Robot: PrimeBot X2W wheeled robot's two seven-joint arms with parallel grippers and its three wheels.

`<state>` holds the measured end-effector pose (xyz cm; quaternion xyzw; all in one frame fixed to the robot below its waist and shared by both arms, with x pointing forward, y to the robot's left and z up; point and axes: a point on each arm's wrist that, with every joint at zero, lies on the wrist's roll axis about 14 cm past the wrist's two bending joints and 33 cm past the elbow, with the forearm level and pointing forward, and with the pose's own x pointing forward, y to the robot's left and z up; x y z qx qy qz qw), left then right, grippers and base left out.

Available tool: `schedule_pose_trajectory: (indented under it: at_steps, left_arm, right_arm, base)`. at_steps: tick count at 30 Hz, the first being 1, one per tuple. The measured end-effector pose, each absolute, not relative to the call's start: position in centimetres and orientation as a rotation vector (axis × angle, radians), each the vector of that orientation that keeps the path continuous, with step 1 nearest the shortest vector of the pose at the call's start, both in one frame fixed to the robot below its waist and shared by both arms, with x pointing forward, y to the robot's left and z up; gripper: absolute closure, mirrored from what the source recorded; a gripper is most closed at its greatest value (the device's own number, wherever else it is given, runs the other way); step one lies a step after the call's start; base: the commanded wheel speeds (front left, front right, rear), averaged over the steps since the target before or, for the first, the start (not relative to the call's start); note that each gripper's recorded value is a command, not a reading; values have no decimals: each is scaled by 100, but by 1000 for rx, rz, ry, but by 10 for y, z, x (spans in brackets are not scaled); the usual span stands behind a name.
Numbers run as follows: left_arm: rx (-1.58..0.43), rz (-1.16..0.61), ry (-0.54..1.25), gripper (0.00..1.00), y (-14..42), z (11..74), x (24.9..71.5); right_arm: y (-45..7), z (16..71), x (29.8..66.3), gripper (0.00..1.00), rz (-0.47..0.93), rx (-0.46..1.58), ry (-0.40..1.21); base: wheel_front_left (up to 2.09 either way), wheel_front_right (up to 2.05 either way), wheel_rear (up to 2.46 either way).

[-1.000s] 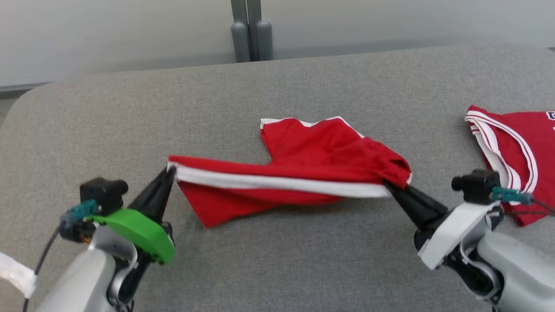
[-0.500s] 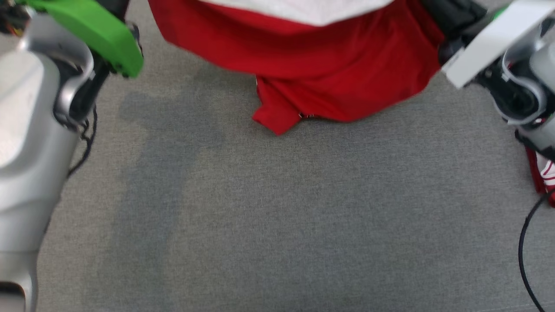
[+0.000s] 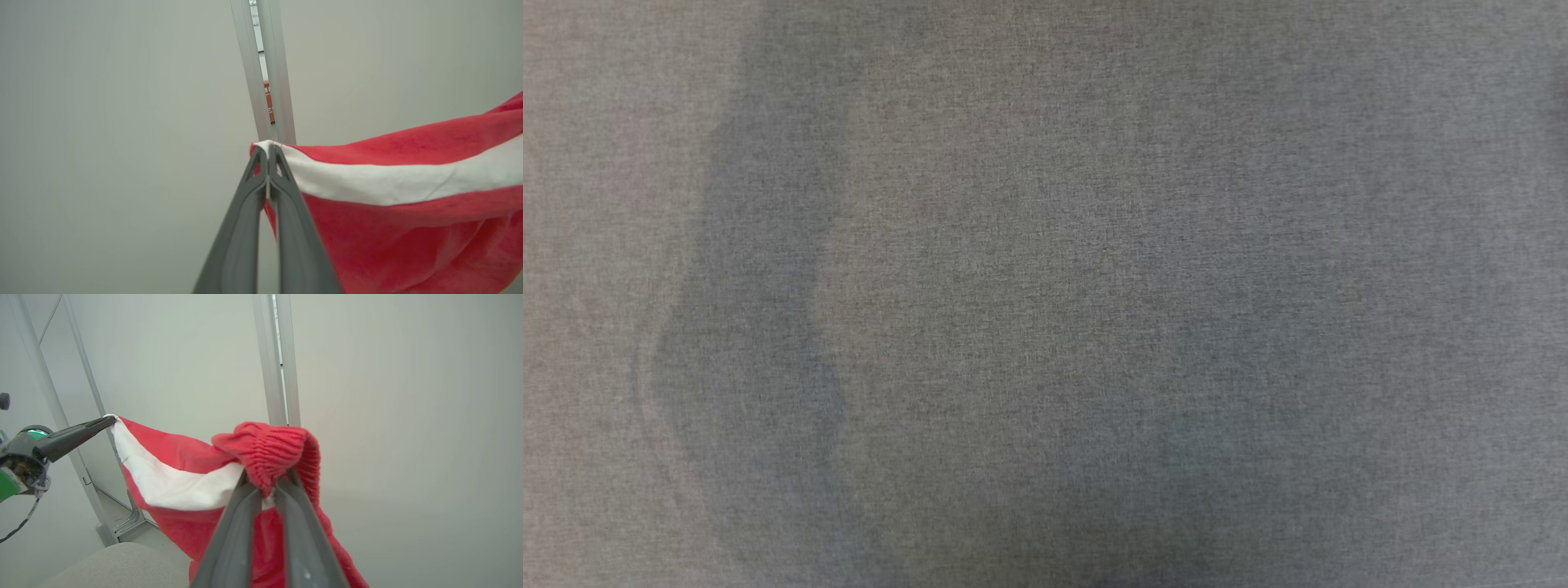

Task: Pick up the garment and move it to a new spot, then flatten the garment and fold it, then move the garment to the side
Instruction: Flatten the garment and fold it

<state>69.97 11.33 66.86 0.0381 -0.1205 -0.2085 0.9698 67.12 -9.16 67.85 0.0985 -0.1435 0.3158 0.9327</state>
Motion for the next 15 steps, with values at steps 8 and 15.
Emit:
schedule_pose_trajectory:
  at_steps: [8,15]
  left_arm:
    - [66,-420,-196,100,117,649,709]
    - [28,-446,79,100,123,553,672]
  right_arm:
    - [-85,648,686,100,640,227,-251]
    - [-79,553,648,100,654,254,26]
  base:
    - [0,0,0]
    - [0,0,0]
